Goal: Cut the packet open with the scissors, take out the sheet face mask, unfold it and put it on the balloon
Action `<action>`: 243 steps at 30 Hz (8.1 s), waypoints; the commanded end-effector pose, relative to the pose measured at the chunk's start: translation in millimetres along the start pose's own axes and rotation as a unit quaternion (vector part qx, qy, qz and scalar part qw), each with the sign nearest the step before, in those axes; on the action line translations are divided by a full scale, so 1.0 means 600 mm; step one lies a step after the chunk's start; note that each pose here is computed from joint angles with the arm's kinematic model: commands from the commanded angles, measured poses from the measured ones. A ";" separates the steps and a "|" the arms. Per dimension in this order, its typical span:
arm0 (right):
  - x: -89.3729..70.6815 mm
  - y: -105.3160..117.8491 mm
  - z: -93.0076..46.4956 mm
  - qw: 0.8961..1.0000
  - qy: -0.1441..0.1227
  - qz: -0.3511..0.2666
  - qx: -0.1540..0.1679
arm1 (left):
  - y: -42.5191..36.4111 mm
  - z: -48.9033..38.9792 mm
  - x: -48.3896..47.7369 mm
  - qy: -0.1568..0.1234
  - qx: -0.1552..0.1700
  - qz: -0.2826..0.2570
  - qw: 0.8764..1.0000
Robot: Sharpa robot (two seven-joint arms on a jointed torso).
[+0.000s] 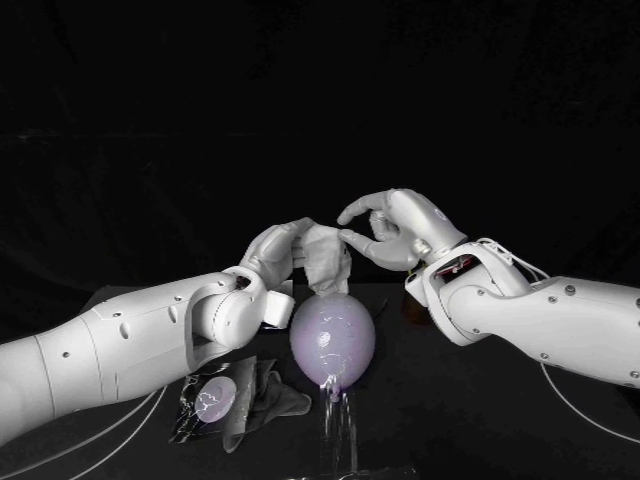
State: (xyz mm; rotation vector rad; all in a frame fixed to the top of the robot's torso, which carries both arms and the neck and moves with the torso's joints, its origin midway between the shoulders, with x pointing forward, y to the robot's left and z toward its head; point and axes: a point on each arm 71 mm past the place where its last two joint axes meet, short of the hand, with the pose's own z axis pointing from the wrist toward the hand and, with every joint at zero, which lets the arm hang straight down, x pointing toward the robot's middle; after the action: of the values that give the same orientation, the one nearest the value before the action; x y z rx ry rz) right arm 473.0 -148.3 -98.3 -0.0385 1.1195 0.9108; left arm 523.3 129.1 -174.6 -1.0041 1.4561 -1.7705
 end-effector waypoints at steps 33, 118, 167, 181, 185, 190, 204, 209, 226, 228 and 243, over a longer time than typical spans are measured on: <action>0.055 0.018 0.042 0.994 0.025 -0.106 0.022 | -0.002 0.000 0.019 0.029 -0.001 -0.018 0.999; 0.063 0.016 0.046 0.996 0.020 -0.087 0.028 | -0.001 0.002 0.013 0.023 -0.005 -0.015 1.000; 0.071 0.023 0.043 0.989 0.004 -0.144 0.006 | 0.000 0.001 0.020 0.033 -0.009 -0.014 0.999; 0.055 0.016 0.032 0.995 -0.022 -0.100 0.020 | 0.000 0.001 0.006 0.018 -0.011 -0.011 1.000; 0.052 0.016 0.029 0.995 -0.026 -0.091 0.019 | 0.000 0.002 0.003 0.014 -0.012 -0.010 1.000; 0.049 0.017 0.027 0.996 -0.030 -0.085 0.017 | 0.001 0.002 0.000 0.010 -0.013 -0.009 1.000; 0.035 0.015 0.014 0.997 -0.037 -0.071 0.005 | 0.002 0.003 -0.008 -0.008 -0.016 -0.014 1.000; 0.017 0.006 0.006 0.997 -0.058 -0.058 0.002 | 0.001 0.005 -0.017 -0.014 -0.015 -0.013 1.000; -0.035 -0.048 0.013 0.994 -0.102 0.004 0.045 | -0.075 0.028 -0.040 0.015 0.010 0.088 0.996; -0.039 -0.053 0.014 0.993 -0.105 0.009 0.052 | -0.080 0.031 -0.043 0.014 0.011 0.094 0.995; -0.062 -0.080 0.039 0.989 -0.108 0.061 0.078 | -0.126 0.051 -0.059 0.019 0.019 0.138 0.990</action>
State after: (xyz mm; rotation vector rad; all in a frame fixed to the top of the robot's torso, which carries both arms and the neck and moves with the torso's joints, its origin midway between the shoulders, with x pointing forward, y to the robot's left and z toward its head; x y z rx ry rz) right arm 514.2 -190.0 -79.5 0.2205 0.9992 0.8604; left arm 567.6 160.6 -106.1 -0.7663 1.4624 -1.6180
